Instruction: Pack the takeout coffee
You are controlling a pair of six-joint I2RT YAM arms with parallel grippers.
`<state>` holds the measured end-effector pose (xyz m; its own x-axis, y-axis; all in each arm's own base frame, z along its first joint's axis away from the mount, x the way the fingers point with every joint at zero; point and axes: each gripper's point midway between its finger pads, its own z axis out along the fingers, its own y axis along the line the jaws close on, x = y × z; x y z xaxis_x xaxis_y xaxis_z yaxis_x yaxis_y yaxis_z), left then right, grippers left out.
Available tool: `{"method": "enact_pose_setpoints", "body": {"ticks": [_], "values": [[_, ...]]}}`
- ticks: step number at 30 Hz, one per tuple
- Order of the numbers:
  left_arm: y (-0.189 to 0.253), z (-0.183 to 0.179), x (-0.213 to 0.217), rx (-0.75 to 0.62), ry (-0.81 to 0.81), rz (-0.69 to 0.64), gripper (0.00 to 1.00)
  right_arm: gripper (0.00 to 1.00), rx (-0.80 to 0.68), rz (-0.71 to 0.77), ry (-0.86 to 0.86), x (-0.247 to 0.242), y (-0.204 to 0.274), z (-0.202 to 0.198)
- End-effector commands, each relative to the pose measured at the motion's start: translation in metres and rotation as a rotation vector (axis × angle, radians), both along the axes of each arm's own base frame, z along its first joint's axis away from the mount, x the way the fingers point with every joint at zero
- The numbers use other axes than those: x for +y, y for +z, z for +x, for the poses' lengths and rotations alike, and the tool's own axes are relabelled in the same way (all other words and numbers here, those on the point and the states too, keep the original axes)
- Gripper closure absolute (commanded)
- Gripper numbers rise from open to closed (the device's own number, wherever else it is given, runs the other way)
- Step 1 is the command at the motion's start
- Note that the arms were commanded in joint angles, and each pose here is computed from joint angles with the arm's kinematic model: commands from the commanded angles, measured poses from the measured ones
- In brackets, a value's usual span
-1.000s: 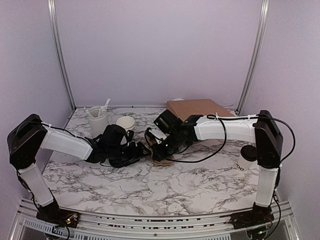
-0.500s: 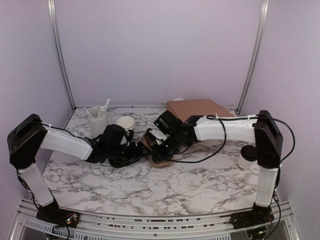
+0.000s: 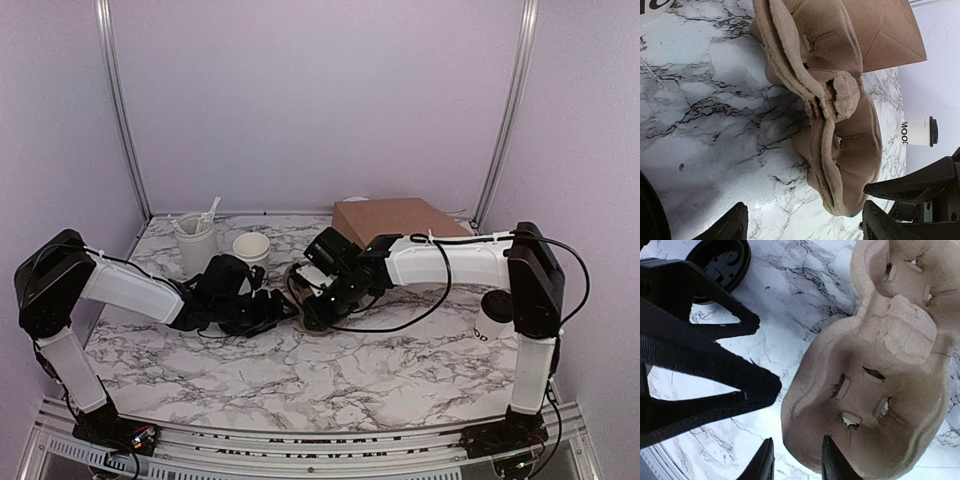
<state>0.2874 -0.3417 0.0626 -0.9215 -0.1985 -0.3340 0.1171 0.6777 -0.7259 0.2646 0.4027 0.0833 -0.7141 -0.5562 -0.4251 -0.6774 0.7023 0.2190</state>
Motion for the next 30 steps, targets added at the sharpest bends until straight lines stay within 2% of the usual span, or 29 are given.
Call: {"method": "enact_pose_setpoints", "body": {"ticks": [1,8,14,25,29,30], "values": [[0.012,0.004,0.005,-0.027,0.031,-0.023,0.21,0.69,-0.059,-0.055,0.047,0.002,-0.003,0.004],[0.013,0.005,0.007,-0.026,0.034,-0.028,0.22,0.71,-0.081,-0.069,0.069,0.009,-0.005,0.011],[0.012,0.004,0.010,-0.021,0.036,-0.027,0.22,0.77,-0.087,-0.067,0.066,0.013,-0.004,0.015],[0.008,0.002,0.009,-0.011,0.023,-0.024,0.22,0.99,-0.088,-0.053,0.051,0.018,0.000,0.018],[0.008,0.002,0.009,-0.012,0.020,-0.024,0.22,1.00,-0.085,-0.055,0.049,0.018,0.001,0.018],[0.008,0.002,0.009,-0.013,0.020,-0.024,0.22,0.97,-0.086,-0.056,0.052,0.018,0.001,0.018]]}}
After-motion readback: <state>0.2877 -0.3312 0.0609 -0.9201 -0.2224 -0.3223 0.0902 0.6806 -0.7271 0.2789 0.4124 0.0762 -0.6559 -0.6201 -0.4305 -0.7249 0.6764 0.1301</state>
